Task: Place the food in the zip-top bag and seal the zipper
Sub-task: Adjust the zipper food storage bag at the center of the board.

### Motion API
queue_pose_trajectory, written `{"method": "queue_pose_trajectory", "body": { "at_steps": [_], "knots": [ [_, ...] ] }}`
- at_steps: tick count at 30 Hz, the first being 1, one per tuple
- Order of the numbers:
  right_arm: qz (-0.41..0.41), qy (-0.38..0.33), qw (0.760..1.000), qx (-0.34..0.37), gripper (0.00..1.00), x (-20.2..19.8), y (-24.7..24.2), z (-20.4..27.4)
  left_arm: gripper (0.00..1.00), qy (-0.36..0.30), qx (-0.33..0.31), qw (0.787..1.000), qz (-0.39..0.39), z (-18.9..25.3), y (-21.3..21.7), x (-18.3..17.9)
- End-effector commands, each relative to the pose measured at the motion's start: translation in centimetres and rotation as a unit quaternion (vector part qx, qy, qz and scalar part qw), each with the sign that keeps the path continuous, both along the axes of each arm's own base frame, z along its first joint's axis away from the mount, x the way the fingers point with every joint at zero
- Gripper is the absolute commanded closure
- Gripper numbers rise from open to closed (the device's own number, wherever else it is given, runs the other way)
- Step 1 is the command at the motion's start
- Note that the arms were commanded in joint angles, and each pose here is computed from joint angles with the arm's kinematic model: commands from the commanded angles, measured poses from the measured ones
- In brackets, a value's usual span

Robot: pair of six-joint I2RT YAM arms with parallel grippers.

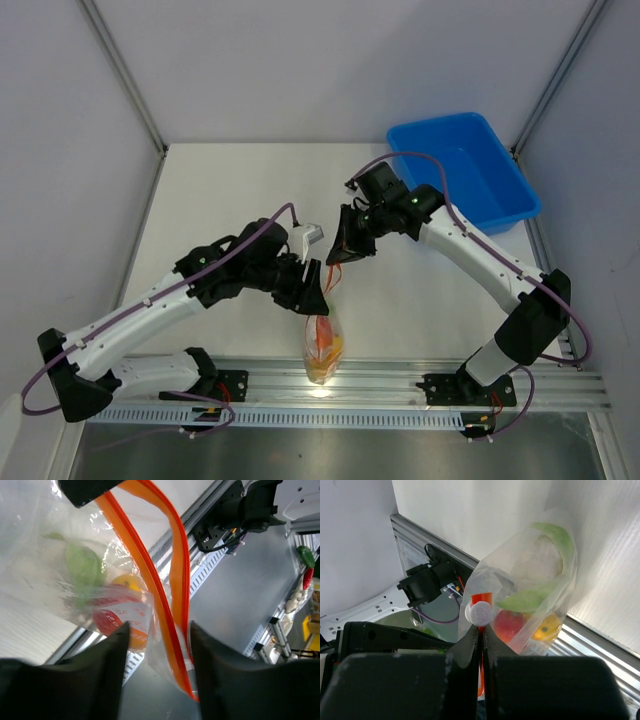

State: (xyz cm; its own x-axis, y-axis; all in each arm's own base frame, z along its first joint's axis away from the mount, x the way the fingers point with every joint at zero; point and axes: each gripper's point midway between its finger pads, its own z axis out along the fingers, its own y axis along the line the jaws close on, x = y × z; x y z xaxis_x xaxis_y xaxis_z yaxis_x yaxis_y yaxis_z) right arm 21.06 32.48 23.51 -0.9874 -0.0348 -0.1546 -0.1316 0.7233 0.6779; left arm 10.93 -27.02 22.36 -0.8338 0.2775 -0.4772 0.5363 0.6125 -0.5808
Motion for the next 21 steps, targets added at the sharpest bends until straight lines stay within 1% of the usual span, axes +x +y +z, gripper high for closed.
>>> {"method": "queue_pose_trajectory", "body": {
  "at_steps": [1,4,9,13,18,21],
  "knots": [
    [-0.021,-0.024,0.999,0.037,1.0,0.5,0.5,3.0,0.4,-0.032,-0.028,0.999,0.011,1.7,-0.1,0.6],
    [-0.039,-0.017,0.998,0.049,1.0,0.5,0.7,3.7,0.31,-0.04,-0.026,0.999,0.017,2.2,-0.3,1.2],
    [-0.101,-0.015,0.993,0.057,1.0,1.5,0.4,4.6,0.29,-0.054,-0.025,0.998,0.028,3.2,-1.0,2.4],
    [-0.166,-0.006,0.984,0.07,1.0,2.4,0.2,5.1,0.28,-0.061,-0.015,0.997,0.043,3.8,-1.5,3.5],
    [-0.212,0.01,0.974,0.082,1.0,2.3,0.0,4.8,0.28,-0.049,0.005,0.997,0.061,3.2,-2.2,4.3],
    [-0.239,0.024,0.967,0.085,1.0,2.1,-0.1,4.4,0.28,-0.044,0.033,0.996,0.074,1.9,-2.1,4.6]
  ]
}}
